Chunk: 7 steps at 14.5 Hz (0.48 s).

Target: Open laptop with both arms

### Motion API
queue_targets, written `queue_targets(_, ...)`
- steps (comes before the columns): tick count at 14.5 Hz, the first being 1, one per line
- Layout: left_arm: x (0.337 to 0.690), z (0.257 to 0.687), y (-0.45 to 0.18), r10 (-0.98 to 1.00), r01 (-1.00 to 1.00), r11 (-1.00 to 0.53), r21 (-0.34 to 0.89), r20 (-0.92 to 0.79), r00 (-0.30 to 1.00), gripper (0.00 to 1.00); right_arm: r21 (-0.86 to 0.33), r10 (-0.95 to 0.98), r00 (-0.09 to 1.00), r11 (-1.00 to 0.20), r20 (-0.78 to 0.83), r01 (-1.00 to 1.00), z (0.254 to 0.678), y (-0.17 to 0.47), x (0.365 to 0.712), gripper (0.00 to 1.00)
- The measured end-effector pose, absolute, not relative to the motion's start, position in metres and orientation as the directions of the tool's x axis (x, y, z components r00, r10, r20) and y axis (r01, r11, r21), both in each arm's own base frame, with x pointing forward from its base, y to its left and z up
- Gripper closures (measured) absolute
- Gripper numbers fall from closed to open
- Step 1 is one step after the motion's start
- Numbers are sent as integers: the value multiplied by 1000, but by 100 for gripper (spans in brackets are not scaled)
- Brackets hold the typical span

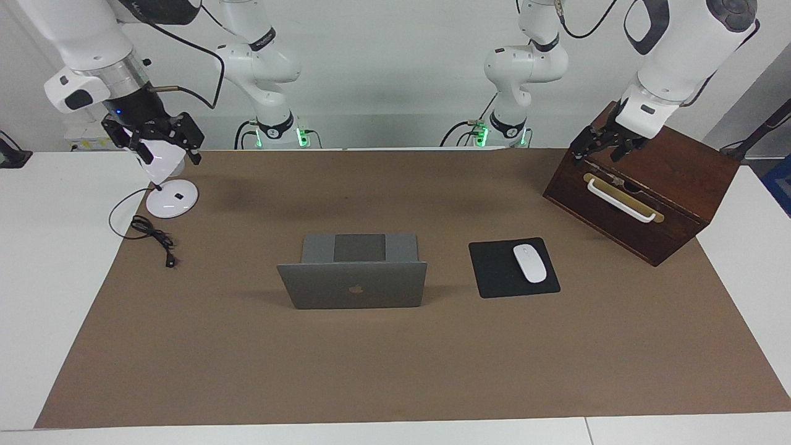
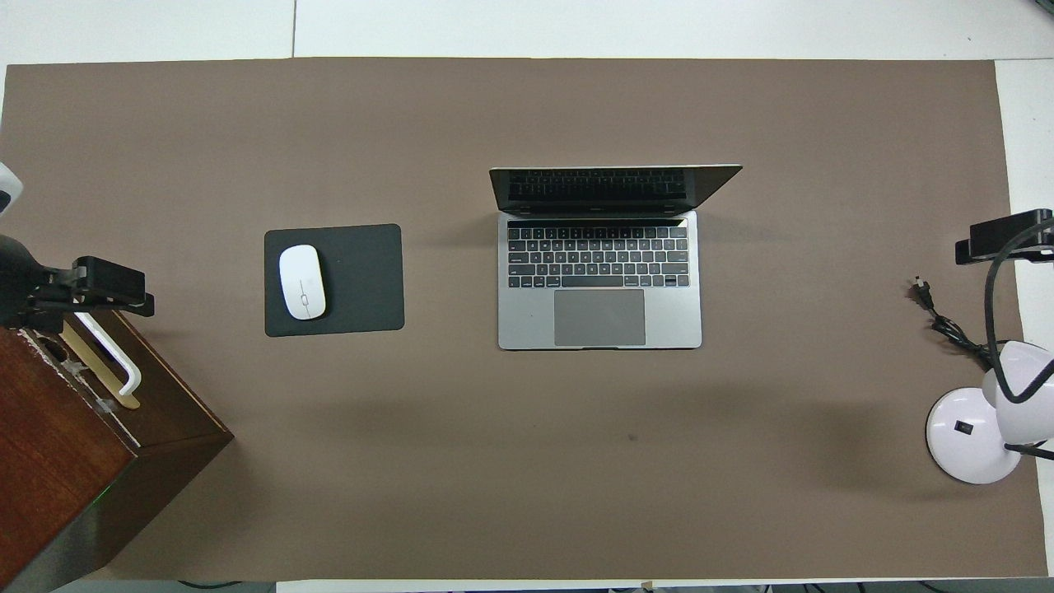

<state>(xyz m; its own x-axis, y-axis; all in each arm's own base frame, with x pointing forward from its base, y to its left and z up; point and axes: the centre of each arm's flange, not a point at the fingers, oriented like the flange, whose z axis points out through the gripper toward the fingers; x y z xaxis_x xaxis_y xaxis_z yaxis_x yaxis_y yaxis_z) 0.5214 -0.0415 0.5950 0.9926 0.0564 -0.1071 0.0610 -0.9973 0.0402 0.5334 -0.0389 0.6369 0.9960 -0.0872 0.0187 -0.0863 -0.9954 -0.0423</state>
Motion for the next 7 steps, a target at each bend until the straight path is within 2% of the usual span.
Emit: queue_targets(7, 532, 598, -42, 40, 42, -998, 39, -67, 997, 0, -42, -87, 996, -995, 21, -86, 638, -39, 533, 0)
